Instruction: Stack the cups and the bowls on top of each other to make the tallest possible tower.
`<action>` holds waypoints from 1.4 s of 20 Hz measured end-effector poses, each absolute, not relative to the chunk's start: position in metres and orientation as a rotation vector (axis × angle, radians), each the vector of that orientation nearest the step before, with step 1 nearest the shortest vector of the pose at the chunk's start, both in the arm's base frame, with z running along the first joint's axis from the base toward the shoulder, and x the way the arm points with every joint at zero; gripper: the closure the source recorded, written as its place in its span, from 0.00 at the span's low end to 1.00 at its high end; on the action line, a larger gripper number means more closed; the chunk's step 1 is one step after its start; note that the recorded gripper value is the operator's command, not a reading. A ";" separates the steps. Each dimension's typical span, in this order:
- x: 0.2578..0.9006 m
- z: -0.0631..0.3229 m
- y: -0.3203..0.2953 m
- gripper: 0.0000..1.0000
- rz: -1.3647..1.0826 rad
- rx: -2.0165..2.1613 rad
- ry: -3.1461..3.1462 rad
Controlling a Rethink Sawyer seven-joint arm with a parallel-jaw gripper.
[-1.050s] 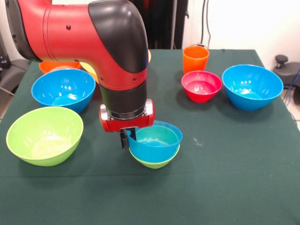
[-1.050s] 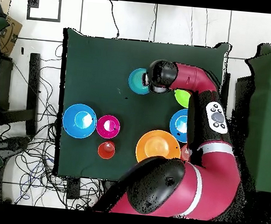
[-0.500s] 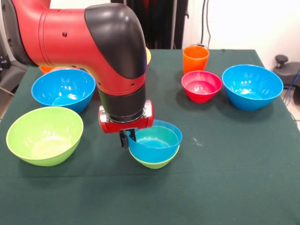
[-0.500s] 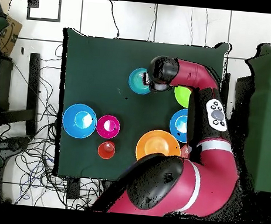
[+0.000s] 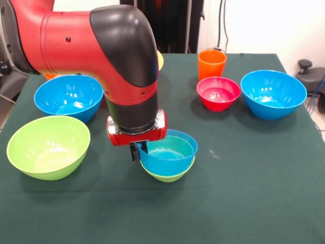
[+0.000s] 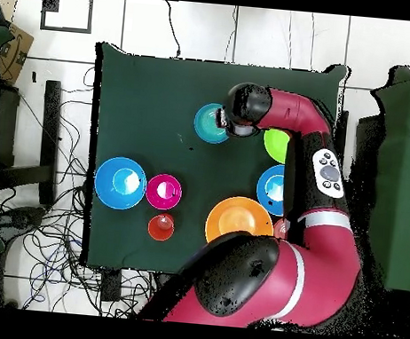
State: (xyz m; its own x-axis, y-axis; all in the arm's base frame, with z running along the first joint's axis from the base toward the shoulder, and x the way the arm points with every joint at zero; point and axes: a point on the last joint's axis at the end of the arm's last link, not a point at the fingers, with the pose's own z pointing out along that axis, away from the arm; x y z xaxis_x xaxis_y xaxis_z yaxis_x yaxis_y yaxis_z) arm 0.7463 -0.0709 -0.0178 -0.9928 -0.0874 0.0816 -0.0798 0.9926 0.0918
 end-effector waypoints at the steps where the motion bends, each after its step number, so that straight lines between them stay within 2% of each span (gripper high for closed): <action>1: 0.746 -0.018 -0.071 1.00 -0.138 0.127 -3.051; 28: 0.740 -0.022 -0.076 1.00 -0.252 0.086 -2.974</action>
